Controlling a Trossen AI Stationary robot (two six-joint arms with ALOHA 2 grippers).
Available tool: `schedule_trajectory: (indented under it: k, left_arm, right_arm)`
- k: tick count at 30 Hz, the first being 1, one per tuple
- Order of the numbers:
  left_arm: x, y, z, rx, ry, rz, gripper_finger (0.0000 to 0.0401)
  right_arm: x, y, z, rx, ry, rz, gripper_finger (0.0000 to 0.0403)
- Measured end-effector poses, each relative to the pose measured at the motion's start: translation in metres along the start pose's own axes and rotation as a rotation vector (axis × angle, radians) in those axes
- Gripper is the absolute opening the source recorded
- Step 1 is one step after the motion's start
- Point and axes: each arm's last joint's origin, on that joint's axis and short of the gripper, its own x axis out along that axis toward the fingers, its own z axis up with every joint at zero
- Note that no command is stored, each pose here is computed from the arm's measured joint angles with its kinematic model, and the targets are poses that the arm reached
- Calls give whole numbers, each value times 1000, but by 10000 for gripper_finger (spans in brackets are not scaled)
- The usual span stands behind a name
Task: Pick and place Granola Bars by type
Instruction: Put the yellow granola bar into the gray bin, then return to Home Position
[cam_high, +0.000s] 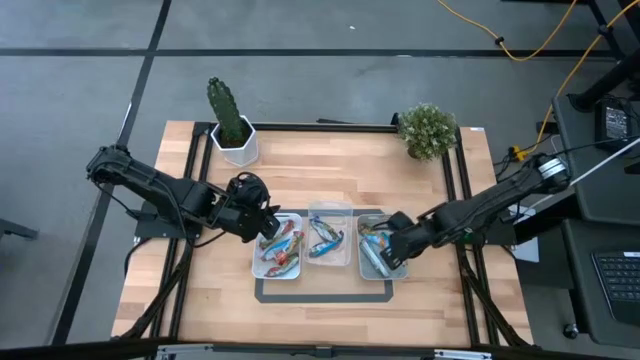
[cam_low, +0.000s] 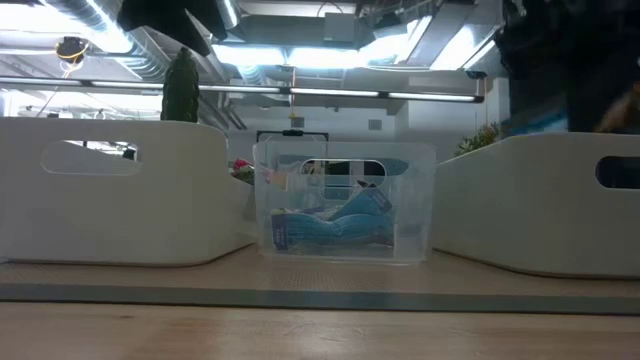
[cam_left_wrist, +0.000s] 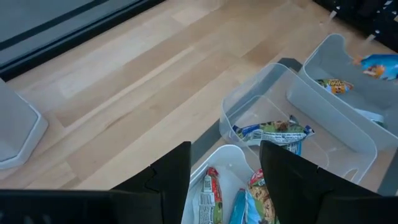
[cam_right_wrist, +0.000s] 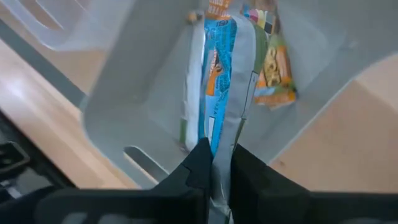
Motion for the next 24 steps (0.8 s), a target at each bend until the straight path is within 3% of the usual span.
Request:
schedule_trajectory:
  k: [5, 11, 18, 24]
  left_arm:
    - [0, 0, 0, 0, 7, -4, 182]
    - [0, 0, 0, -1, 15, -9, 182]
    - [-2, -1, -2, -11, 27, -29, 182]
    - [-26, 7, 0, 28, -42, -85, 182]
  right_arm:
    - [17, 4, -2, -3, 36, -51, 56]
    - [19, 9, -1, 25, 14, -9, 83]
    - [9, 10, 2, 56, -57, 41, 157]
    - [-15, 5, 2, 53, -171, 106, 201]
